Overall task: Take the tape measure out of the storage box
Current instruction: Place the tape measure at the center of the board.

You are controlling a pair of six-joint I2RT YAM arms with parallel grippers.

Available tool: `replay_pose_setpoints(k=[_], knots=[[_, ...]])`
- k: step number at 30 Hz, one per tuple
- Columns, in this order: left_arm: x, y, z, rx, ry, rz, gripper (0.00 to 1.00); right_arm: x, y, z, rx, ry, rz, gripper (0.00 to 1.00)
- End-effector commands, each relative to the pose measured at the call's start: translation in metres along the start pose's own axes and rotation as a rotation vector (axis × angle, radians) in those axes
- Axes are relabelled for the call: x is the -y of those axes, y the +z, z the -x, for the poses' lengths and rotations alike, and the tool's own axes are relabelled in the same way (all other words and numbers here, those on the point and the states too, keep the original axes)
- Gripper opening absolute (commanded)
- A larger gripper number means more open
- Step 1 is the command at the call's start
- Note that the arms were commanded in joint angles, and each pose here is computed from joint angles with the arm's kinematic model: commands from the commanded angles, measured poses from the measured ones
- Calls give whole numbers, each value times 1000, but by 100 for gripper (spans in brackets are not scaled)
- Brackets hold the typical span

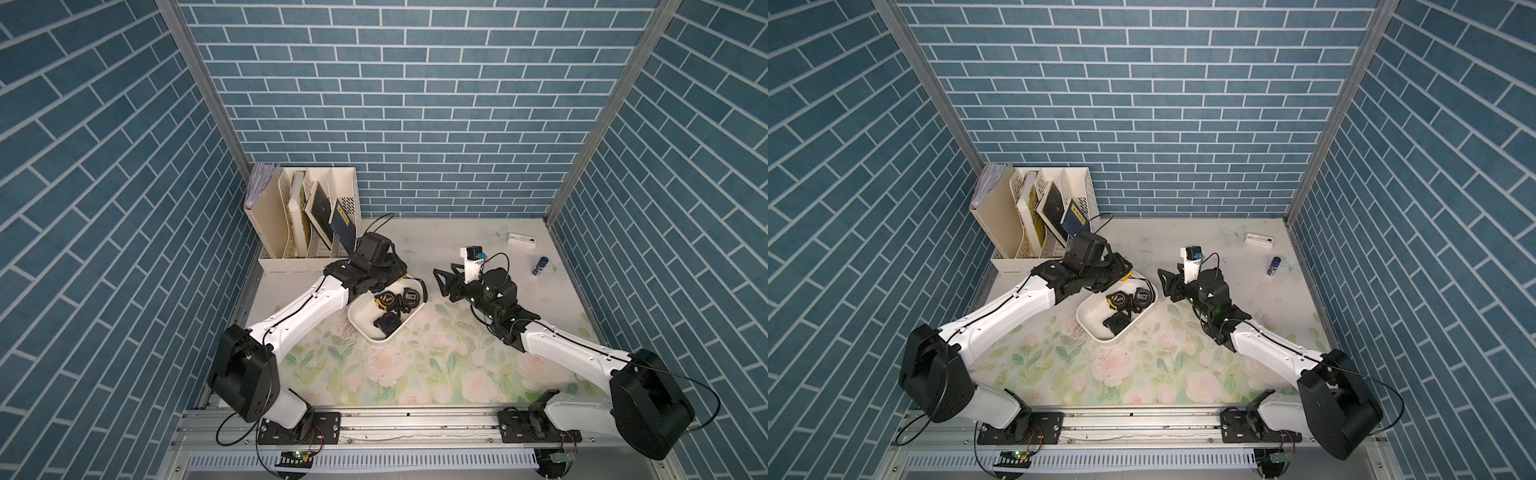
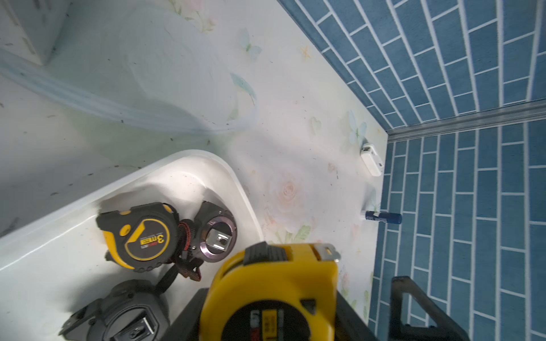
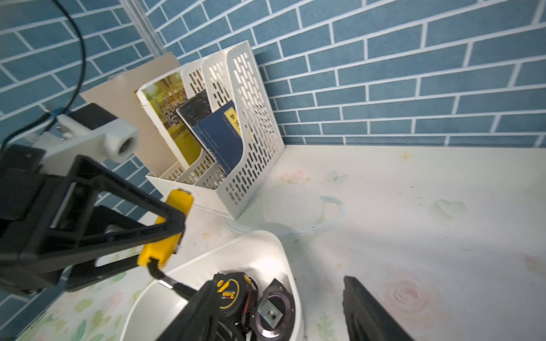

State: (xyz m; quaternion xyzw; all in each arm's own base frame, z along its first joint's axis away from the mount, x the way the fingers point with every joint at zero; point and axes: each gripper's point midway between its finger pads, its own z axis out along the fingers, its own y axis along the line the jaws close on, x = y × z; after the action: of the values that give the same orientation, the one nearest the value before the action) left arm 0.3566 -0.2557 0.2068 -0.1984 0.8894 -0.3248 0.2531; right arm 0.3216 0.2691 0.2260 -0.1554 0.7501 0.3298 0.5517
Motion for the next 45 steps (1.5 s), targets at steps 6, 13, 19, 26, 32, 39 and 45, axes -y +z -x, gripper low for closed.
replay_pose_setpoints(k=[6, 13, 19, 26, 32, 39, 45], knots=[[41, -1, 1, -28, -82, -181, 0, -54, -1, 23, 126, 6, 199, 68], [48, -6, 2, -18, -124, -212, 0, -66, -1, 22, 142, 16, 231, 67], [50, -8, 1, -16, -140, -232, 0, -73, 11, 15, 121, 10, 240, 67], [54, -9, -4, -31, -139, -242, 0, -75, 21, 13, 126, 1, 241, 66], [54, -8, -9, -44, -138, -243, 0, -74, 26, 18, 144, -16, 226, 64], [55, -7, -14, -57, -135, -246, 0, -75, 33, 21, 157, -18, 224, 62], [60, -10, -15, -60, -133, -271, 0, -72, 40, 21, 170, -17, 210, 57]])
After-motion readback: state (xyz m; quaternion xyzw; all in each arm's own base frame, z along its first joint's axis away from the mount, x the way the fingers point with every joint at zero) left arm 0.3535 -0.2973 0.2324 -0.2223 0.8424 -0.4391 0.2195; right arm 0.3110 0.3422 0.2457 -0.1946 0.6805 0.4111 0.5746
